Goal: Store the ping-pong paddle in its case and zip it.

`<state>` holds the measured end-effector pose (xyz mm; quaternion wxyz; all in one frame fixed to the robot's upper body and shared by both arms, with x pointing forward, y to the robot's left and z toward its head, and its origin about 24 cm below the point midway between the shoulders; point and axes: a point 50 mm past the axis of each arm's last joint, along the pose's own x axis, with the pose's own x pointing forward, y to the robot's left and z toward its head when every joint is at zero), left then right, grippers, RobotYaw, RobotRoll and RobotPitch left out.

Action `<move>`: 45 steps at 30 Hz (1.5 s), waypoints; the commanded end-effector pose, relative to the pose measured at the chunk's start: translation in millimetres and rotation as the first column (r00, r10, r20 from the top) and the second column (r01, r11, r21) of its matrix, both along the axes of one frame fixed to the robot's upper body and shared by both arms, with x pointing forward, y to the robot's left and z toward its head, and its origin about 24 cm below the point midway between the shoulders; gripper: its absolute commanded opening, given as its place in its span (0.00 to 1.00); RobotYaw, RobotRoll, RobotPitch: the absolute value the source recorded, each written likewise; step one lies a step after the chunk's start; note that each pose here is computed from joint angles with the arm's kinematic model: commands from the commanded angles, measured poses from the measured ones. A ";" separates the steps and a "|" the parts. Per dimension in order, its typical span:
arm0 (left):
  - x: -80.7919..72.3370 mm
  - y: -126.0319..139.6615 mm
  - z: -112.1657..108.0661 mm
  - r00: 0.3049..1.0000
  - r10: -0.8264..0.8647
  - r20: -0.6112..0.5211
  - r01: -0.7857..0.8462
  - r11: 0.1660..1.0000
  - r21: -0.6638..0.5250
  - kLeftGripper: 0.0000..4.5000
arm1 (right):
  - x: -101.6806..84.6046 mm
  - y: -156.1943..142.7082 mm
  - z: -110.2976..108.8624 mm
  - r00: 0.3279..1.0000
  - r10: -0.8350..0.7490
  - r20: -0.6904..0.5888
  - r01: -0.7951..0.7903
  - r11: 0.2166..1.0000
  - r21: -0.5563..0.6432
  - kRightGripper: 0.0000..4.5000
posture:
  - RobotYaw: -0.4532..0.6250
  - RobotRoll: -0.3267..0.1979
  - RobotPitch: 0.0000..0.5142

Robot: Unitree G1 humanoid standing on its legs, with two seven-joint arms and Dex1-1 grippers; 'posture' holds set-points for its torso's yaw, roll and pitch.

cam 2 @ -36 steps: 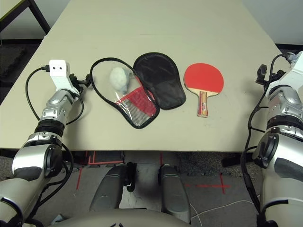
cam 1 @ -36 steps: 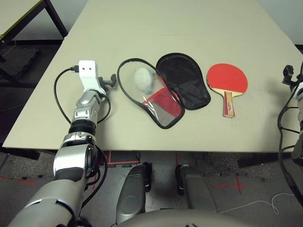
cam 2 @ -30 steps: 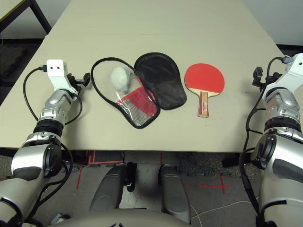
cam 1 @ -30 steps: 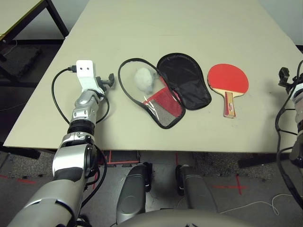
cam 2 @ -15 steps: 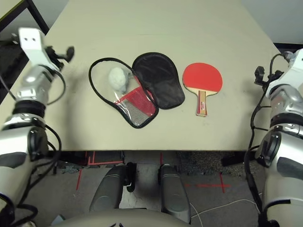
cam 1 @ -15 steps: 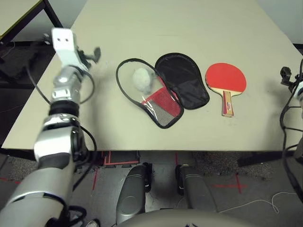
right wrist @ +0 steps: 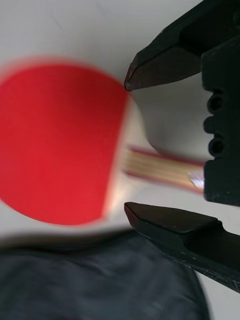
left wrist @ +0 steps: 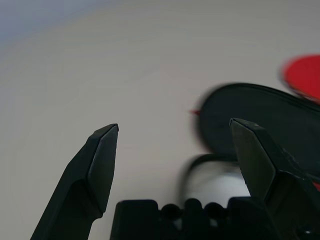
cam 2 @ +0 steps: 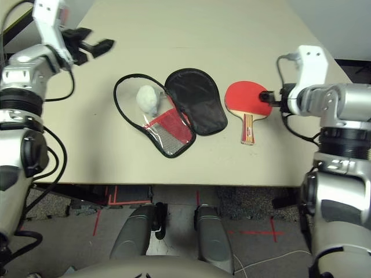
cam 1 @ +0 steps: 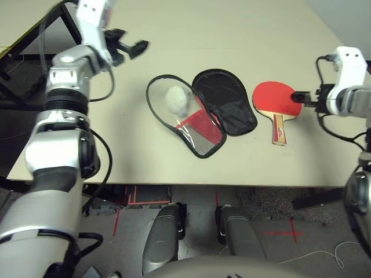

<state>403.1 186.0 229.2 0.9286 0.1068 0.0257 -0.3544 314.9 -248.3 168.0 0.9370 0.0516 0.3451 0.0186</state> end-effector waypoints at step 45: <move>-41.4 -46.6 -42.3 0.912 -0.321 -0.255 0.336 0.942 0.018 1.00 | 32.8 -4.9 -47.4 0.987 -0.121 -0.107 0.096 0.972 -0.214 0.24 | 0.46 0.62 0.28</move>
